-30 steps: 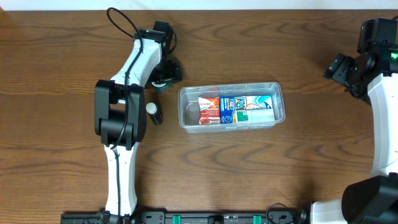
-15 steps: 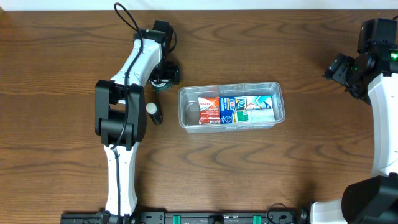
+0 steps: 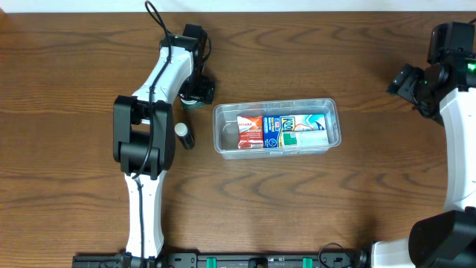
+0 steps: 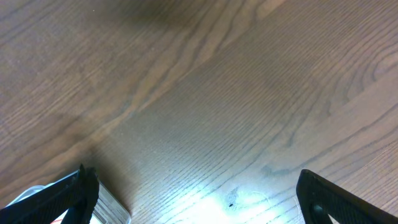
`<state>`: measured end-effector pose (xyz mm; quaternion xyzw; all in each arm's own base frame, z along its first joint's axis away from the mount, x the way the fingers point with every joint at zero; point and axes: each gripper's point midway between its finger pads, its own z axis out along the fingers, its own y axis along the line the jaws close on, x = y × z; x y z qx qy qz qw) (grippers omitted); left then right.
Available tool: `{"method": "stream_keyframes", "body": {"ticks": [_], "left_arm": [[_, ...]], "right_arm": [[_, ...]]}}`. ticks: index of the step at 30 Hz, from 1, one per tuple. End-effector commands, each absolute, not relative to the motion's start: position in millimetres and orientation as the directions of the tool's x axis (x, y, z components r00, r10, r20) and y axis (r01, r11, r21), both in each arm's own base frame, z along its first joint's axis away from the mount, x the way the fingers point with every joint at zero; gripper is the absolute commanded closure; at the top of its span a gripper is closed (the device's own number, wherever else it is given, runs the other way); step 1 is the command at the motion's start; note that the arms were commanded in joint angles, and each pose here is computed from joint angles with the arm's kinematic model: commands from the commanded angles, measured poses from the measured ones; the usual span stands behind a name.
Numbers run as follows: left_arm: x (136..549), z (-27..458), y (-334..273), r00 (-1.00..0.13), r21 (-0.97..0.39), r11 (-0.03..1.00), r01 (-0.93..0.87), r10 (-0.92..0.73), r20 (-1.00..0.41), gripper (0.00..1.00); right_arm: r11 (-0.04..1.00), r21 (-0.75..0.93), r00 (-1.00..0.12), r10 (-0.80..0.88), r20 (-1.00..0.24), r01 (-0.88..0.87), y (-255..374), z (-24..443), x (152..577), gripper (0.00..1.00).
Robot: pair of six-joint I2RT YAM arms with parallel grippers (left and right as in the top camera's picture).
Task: Pack container
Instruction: 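Lower and close the left gripper on the Zam-Buk tin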
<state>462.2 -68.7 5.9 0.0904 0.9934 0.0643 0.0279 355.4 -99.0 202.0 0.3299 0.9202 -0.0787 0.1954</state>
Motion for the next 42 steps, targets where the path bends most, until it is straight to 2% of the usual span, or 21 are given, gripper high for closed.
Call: {"method": "stream_keyframes", "body": {"ticks": [1,5,7,13,18,24,30,39,42], "left_arm": [[466.1,9.5,-64.7,-0.972,0.148,0.964,0.222,0.231,-0.048,0.02],[464.6,9.3,-65.2,-0.979,0.142,0.972,0.190,0.198,-0.047,0.02],[462.8,9.3,-64.8,-0.992,0.138,0.984,0.111,0.119,-0.051,0.01],[453.6,9.0,-63.1,-0.989,0.132,0.980,-0.146,-0.141,-0.049,0.08],[446.8,9.1,-61.8,-0.962,0.138,0.953,-0.271,-0.268,-0.041,0.10],[445.9,9.1,-61.8,-0.956,0.138,0.946,-0.294,-0.291,-0.041,0.11],[446.2,9.3,-61.8,-0.956,0.137,0.946,-0.294,-0.291,-0.042,0.22],[446.9,17.8,-61.9,-0.957,0.131,0.948,-0.291,-0.286,-0.054,0.23],[448.4,25.8,-62.2,-0.959,0.123,0.951,-0.282,-0.275,-0.068,0.26]], "right_arm": [[0.770,-0.024,-0.707,0.573,-0.415,0.638,-100.4,202.4,355.2,0.01],[0.770,-0.024,-0.707,0.573,-0.415,0.638,-100.4,202.4,355.2,0.01],[0.770,-0.024,-0.707,0.573,-0.415,0.638,-100.4,202.4,355.2,0.01],[0.770,-0.025,-0.707,0.573,-0.414,0.638,-100.3,202.4,355.1,0.01],[0.770,-0.024,-0.707,0.573,-0.415,0.638,-100.4,202.4,355.2,0.01],[0.770,-0.024,-0.707,0.573,-0.415,0.638,-100.4,202.4,355.2,0.02],[0.770,-0.025,-0.707,0.573,-0.414,0.638,-100.3,202.4,355.1,0.01],[0.770,-0.025,-0.707,0.573,-0.414,0.638,-100.3,202.4,355.1,0.01],[0.770,-0.024,-0.707,0.573,-0.415,0.638,-100.4,202.4,355.2,0.01]]}}
